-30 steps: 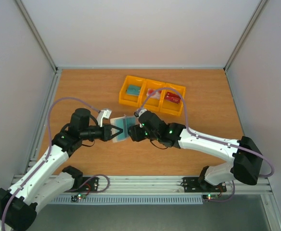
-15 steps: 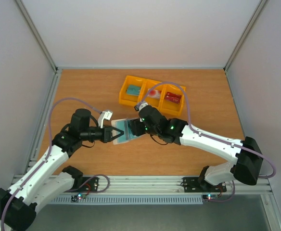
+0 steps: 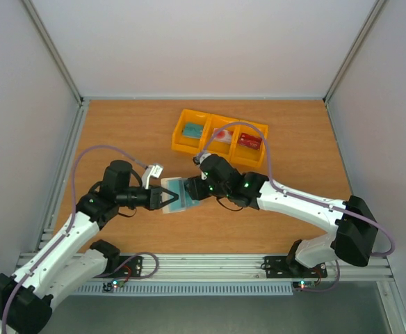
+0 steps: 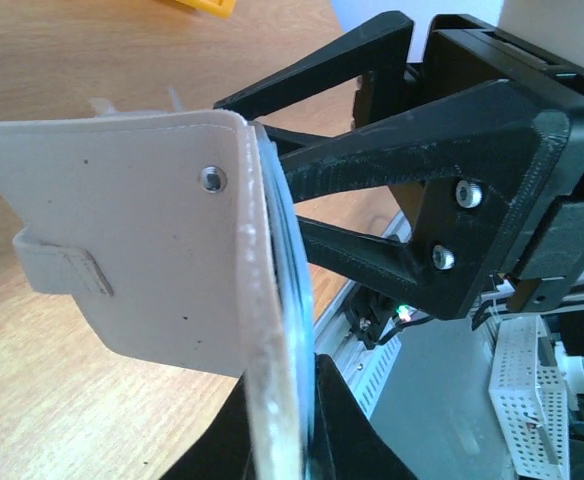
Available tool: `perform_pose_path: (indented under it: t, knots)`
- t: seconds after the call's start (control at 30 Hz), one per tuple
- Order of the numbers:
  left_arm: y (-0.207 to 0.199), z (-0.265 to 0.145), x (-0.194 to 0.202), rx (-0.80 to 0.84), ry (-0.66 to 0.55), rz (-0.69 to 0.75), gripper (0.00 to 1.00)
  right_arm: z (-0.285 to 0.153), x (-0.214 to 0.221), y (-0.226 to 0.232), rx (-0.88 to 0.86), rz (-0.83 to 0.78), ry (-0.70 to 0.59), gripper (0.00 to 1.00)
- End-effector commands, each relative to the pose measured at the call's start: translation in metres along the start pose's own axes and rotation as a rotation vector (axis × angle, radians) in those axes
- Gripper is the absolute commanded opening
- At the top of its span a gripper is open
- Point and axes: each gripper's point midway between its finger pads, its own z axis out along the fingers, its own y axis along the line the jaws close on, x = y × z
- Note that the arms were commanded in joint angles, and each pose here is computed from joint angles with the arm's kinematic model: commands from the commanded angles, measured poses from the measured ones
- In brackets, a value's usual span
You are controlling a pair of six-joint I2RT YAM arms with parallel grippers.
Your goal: Take the credit cards out of the card holder
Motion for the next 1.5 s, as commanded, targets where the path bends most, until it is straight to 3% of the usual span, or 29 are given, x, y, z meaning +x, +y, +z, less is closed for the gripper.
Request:
perform_pose_path:
  t: [0.0,0.3,0.47,0.57,0.77,0.9,1.0,1.13,1.23,1.33,1.47]
  knots:
    - [-0.033,-0.007,-0.027,0.071,-0.08,0.213,0.0,-0.001,0.016,-0.012,0.13,0.003,0.047,0.55]
    - [-0.001,-0.003,-0.024,-0.073,-0.078,0.151,0.0,-0.014,0.008,-0.024,0.24,-0.011,0.014,0.53]
    - [-0.001,-0.004,-0.024,-0.078,-0.075,0.164,0.0,-0.015,0.008,-0.019,0.221,-0.014,0.023,0.52]
    - [-0.001,-0.004,-0.024,-0.077,-0.076,0.162,0.0,-0.011,0.004,0.0,0.111,-0.025,0.007,0.53]
    - [-0.005,-0.005,-0.028,-0.07,-0.085,0.166,0.0,-0.008,0.008,-0.018,0.222,-0.024,0.025,0.36]
    - [-0.004,-0.009,-0.032,-0.108,-0.09,0.184,0.0,-0.008,0.009,-0.021,0.241,-0.016,0.028,0.33]
    - [0.011,-0.019,-0.033,-0.248,-0.066,0.257,0.0,-0.008,0.007,-0.006,0.149,-0.072,0.021,0.35]
    - [0.014,-0.038,-0.041,-0.387,-0.026,0.443,0.0,-0.023,0.003,0.039,-0.119,-0.251,-0.034,0.43]
    - [0.009,-0.049,-0.048,-0.432,0.003,0.559,0.0,-0.048,-0.007,0.071,-0.31,-0.402,-0.169,0.47]
    - [0.008,-0.055,-0.053,-0.469,0.003,0.536,0.0,-0.058,-0.024,0.078,-0.331,-0.361,-0.262,0.46]
    - [0.004,-0.053,-0.054,-0.442,-0.034,0.377,0.0,-0.055,-0.046,0.101,-0.405,-0.269,-0.375,0.39]
